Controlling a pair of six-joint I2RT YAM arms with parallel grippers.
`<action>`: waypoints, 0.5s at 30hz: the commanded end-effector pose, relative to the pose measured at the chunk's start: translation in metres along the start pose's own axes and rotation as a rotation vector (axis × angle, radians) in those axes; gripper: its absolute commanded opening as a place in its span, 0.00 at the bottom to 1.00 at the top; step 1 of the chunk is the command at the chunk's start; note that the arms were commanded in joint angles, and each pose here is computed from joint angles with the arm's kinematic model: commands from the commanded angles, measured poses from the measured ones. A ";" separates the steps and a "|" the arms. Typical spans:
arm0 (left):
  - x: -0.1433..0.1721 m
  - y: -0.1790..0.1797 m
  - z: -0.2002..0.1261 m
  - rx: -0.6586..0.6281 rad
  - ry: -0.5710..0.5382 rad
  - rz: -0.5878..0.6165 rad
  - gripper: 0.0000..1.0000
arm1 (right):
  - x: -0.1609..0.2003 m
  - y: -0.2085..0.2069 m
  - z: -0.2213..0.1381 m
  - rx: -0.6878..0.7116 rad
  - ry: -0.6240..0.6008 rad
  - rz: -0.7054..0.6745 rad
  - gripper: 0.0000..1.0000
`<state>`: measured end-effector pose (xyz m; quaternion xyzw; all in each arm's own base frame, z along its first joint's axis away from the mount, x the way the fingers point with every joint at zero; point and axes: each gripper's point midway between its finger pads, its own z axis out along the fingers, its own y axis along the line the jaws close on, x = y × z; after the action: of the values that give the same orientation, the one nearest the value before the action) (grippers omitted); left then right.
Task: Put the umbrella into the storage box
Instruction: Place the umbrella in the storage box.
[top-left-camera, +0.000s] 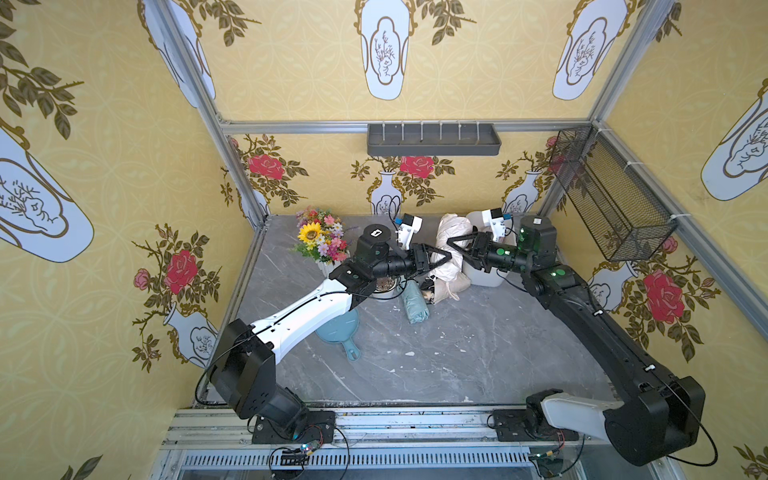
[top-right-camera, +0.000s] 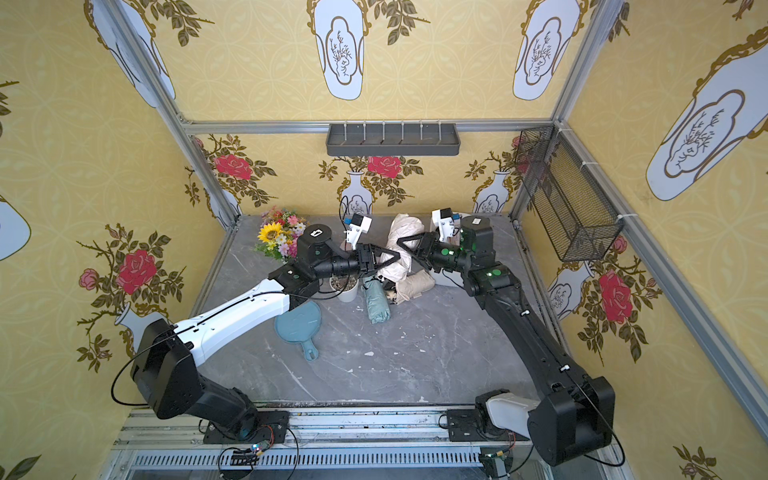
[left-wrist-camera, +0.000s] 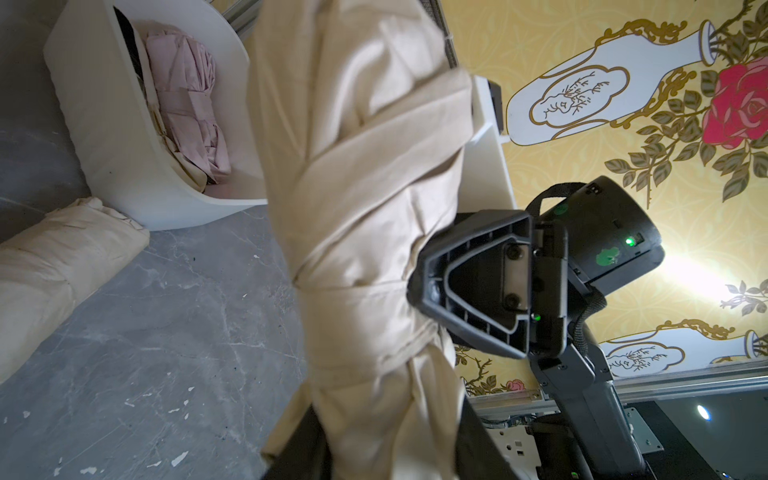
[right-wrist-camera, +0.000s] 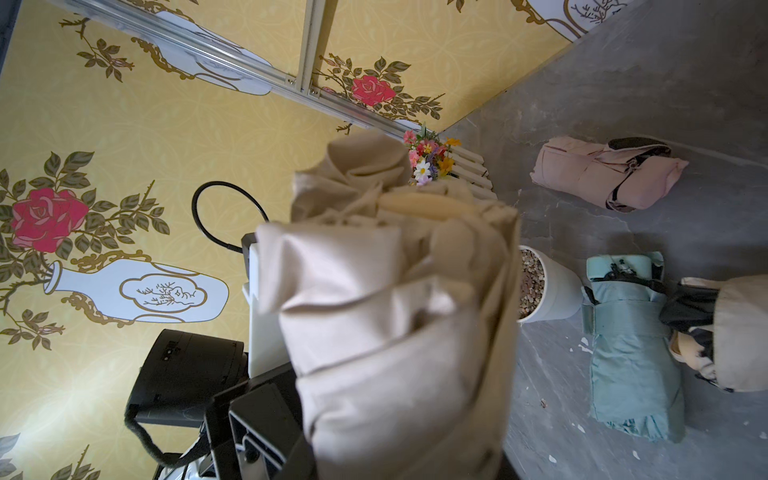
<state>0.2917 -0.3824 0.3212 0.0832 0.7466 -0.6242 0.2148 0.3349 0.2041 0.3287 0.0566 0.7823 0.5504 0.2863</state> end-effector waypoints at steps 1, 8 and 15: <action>0.002 -0.008 0.000 0.040 0.014 0.022 0.55 | -0.010 0.010 0.000 -0.030 -0.039 -0.040 0.25; -0.001 0.016 -0.019 -0.072 -0.036 0.042 0.76 | -0.007 -0.007 -0.007 0.099 -0.008 -0.090 0.25; -0.008 0.060 -0.060 -0.302 -0.097 0.069 0.79 | -0.034 -0.045 -0.037 0.302 -0.011 -0.144 0.24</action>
<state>0.3064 -0.3254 0.2969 0.0392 0.7875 -0.5558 0.2634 0.3500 0.1646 0.3223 0.0531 0.8350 0.4497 0.3126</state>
